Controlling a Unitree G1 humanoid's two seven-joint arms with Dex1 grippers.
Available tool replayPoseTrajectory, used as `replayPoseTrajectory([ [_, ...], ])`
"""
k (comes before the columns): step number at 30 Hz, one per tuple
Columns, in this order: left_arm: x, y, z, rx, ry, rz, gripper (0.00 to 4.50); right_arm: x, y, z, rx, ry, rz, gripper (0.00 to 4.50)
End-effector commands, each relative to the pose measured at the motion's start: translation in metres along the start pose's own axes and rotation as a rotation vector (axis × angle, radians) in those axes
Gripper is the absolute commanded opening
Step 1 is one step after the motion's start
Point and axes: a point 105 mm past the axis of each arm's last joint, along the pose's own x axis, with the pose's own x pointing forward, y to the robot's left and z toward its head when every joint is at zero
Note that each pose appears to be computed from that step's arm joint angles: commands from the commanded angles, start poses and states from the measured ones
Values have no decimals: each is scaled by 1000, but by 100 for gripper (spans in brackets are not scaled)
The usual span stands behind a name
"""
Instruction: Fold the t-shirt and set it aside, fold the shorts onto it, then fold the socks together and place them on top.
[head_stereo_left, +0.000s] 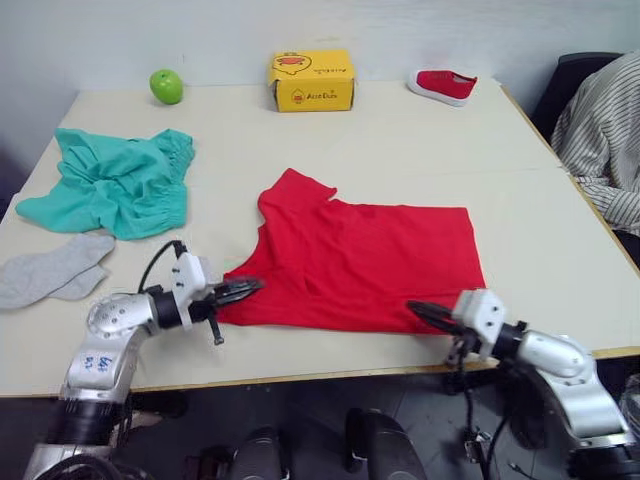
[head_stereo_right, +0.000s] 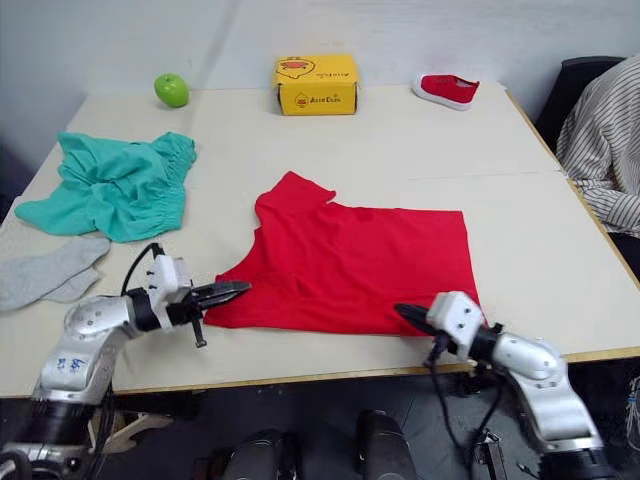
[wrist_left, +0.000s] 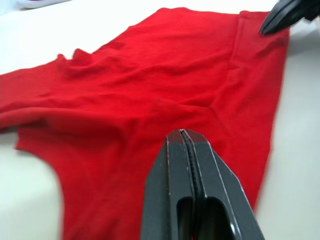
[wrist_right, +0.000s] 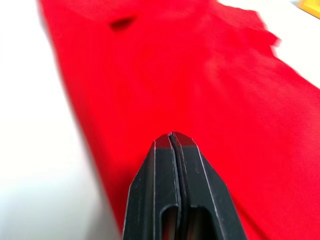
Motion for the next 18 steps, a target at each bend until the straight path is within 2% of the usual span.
replayPoseTrajectory([
  [1, -1, 1, -17, 11, 80, 123, 0, -3, -7, -13, -39, 38, -83, 1],
  [4, -14, 5, -33, 5, 158, 210, 0, -26, -18, -35, -45, 114, -160, 1],
  [7, -30, 8, -42, 0, 217, 247, 0, -65, -44, -52, -34, 198, -296, 1],
  [12, -50, 15, -46, -30, 244, 275, 0, -123, -64, -66, -21, 305, -414, 1],
  [15, -54, 15, -38, -29, 195, 256, 0, -152, -70, -68, -10, 341, -481, 1],
  [18, -58, 15, -13, -25, 66, 215, 0, -168, -80, -55, 27, 305, -520, 1],
])
